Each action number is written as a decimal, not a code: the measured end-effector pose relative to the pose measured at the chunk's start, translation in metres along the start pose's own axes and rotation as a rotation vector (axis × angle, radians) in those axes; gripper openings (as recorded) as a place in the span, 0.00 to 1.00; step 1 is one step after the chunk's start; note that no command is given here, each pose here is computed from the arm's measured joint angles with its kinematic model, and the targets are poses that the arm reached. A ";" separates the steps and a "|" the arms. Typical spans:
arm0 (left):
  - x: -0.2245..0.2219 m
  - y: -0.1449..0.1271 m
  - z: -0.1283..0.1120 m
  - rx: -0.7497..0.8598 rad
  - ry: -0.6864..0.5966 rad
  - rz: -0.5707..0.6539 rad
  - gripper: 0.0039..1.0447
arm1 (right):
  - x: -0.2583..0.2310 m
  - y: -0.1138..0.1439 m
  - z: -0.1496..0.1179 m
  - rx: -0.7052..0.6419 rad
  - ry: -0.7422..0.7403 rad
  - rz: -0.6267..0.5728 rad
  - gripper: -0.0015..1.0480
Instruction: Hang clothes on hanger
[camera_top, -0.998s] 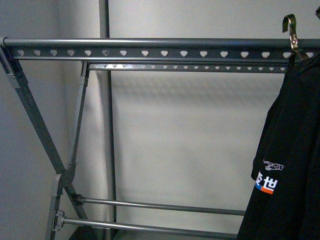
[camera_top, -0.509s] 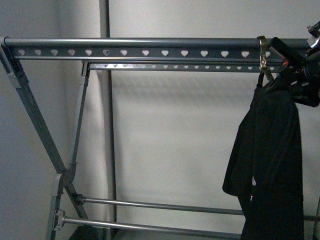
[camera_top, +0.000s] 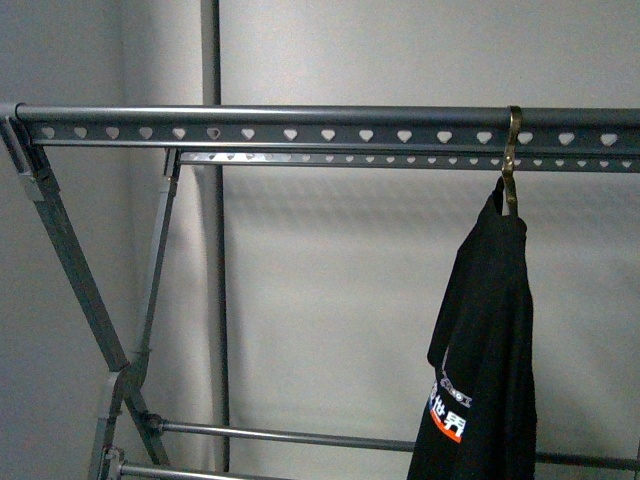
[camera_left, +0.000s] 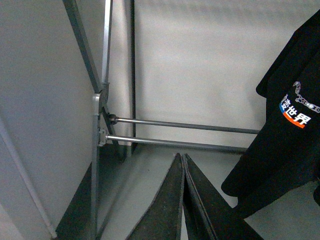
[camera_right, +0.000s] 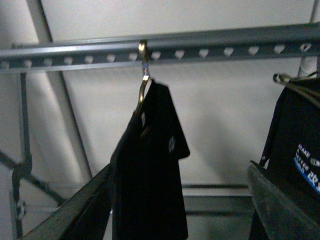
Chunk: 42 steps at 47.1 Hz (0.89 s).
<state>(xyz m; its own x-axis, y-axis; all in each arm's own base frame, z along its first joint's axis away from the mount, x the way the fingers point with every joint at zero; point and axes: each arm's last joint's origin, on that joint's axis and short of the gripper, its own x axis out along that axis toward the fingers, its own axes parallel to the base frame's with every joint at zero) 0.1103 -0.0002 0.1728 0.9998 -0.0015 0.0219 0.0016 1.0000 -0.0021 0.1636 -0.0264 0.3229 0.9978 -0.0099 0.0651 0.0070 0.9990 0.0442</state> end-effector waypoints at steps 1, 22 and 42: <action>0.000 0.000 0.000 0.000 0.000 0.000 0.03 | -0.004 0.001 -0.006 -0.006 0.009 0.006 0.69; -0.014 0.000 -0.003 0.000 0.005 0.000 0.03 | -0.033 0.020 -0.092 -0.041 0.060 -0.001 0.02; -0.014 0.000 -0.003 0.000 0.004 0.000 0.03 | -0.051 0.020 -0.127 -0.042 0.065 0.006 0.02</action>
<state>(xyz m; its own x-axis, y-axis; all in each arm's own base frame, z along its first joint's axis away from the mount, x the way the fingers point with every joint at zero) 0.0968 -0.0002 0.1698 0.9998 -0.0015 0.0177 0.0016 1.0000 -0.0021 0.1212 -0.0004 0.1941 1.0000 -0.0027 0.0006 0.0027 1.0000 0.0017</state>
